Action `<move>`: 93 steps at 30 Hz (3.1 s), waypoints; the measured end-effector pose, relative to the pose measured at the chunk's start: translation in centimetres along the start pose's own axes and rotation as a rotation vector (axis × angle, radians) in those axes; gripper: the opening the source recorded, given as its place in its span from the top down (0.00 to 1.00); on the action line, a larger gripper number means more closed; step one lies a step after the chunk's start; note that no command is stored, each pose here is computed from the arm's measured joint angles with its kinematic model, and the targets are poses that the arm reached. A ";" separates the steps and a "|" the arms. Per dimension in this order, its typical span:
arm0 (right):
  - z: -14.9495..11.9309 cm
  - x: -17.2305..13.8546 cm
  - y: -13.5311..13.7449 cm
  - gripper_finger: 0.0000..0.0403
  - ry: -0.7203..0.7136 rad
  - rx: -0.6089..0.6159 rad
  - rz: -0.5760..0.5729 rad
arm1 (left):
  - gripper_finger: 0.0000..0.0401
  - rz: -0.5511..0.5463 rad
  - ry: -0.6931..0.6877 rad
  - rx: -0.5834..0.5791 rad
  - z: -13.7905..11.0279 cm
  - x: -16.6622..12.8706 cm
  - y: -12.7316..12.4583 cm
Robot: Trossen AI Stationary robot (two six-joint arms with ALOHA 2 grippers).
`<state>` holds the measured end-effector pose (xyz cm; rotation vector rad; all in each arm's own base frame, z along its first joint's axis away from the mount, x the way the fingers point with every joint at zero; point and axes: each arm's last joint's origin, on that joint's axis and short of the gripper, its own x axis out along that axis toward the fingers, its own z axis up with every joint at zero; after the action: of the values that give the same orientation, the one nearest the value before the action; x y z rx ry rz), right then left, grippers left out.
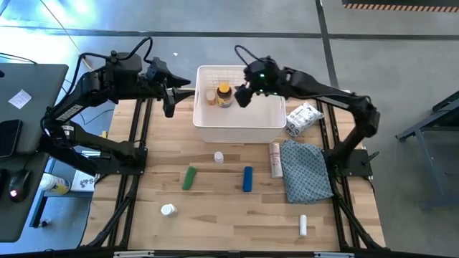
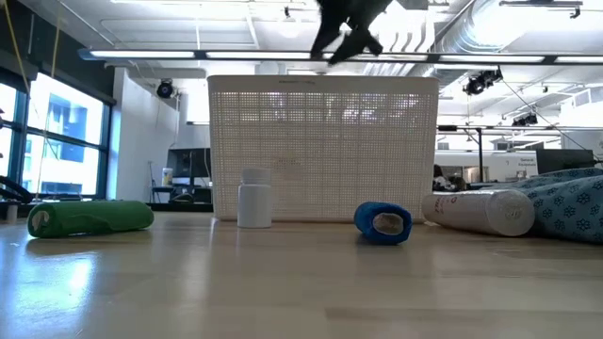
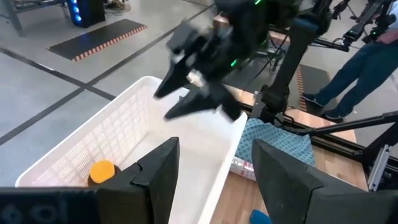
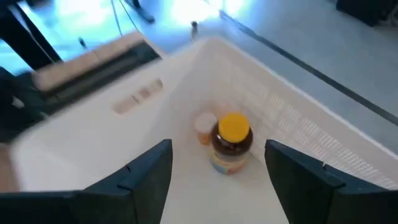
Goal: Pick & place medical supplies in basket/bin
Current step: Put the white medicine bottle into the white bin
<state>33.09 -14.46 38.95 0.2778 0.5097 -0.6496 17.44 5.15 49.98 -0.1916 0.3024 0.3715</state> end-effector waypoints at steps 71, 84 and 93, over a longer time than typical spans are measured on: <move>-16.8 -20.2 14.0 0.39 0.523 0.063 0.354 | 0.42 0.082 0.710 -0.259 -11.5 13.0 -14.7; -19.0 -21.5 14.5 0.39 0.544 0.071 0.332 | 0.42 0.376 0.930 -0.563 -15.7 18.7 -13.7; -19.1 -21.5 14.3 0.39 0.563 0.118 0.295 | 0.42 0.506 0.839 -0.590 -16.2 18.9 -13.7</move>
<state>20.63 14.91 35.57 0.6428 0.9491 -0.3054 35.40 -5.06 30.46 -0.8675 1.0787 0.8748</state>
